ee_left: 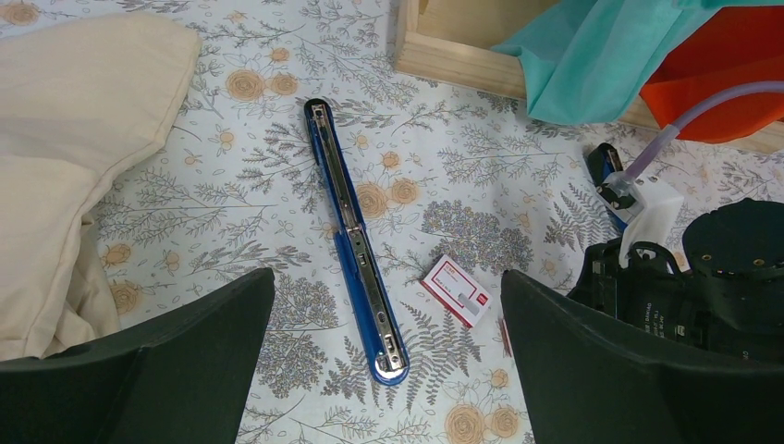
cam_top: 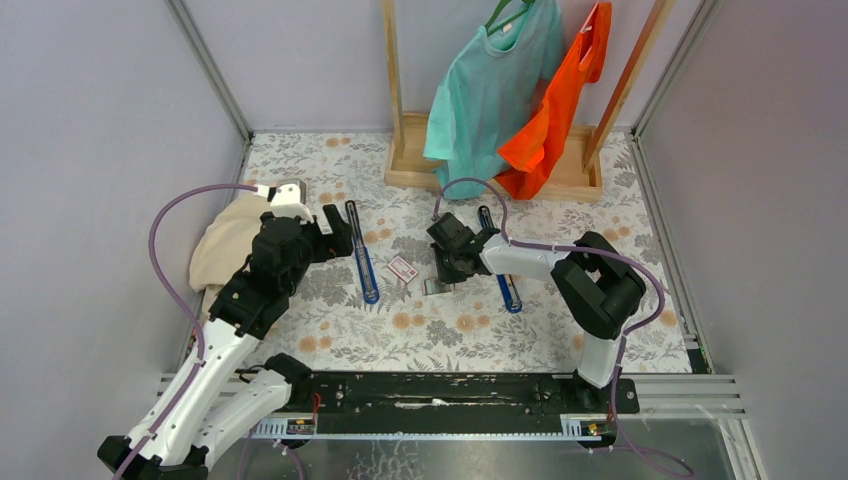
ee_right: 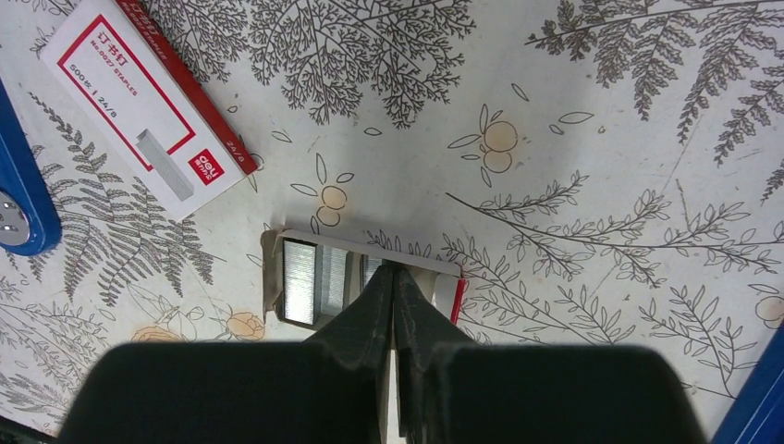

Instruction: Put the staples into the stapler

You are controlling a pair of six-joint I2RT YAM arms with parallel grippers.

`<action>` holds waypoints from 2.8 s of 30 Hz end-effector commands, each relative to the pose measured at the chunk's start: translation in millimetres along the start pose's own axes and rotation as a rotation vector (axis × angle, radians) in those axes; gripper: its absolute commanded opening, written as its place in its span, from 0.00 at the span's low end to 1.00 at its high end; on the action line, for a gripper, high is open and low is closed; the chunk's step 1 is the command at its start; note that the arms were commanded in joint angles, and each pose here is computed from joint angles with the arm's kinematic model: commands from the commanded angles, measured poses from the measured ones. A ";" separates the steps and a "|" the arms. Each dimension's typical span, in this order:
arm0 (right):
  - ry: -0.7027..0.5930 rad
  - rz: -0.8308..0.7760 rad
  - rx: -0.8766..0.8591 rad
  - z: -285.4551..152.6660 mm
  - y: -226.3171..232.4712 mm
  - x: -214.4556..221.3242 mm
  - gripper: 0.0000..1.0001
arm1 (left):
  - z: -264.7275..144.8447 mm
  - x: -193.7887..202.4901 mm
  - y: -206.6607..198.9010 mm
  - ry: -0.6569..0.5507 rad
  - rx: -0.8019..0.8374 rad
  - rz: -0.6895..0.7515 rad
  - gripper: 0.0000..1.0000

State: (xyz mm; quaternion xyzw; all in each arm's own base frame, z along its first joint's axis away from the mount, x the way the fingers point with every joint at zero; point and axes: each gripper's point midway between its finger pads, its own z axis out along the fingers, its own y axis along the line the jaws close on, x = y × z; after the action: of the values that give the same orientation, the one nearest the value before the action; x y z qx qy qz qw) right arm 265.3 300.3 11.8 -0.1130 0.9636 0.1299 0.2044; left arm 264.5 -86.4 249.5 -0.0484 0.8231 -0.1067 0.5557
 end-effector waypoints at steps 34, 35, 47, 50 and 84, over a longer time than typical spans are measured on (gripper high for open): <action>-0.589 0.112 -0.402 -130.1 45.6 -79.0 0.00 | -6.0 1.2 -60.5 0.044 0.305 -0.198 1.00; -0.623 0.126 -0.429 -138.0 46.9 -81.9 0.00 | -7.0 2.6 -65.8 0.048 0.335 -0.212 1.00; -0.943 0.233 -0.783 -225.9 64.8 -101.7 0.00 | -22.3 4.1 -127.9 0.067 0.720 -0.389 0.98; -0.986 0.238 -0.865 -241.0 70.4 -102.7 0.00 | -27.6 1.5 -138.2 0.066 0.796 -0.426 0.96; -1.004 0.227 -1.208 -279.3 103.9 -96.8 0.00 | -54.4 3.4 -186.8 0.077 1.132 -0.571 0.55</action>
State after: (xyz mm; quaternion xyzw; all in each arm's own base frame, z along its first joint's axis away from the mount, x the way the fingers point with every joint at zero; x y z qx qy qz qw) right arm 232.2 332.3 295.7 -0.0172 0.5671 0.6594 0.4933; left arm 212.4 -260.1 294.5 0.0195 0.6404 -0.6543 0.4016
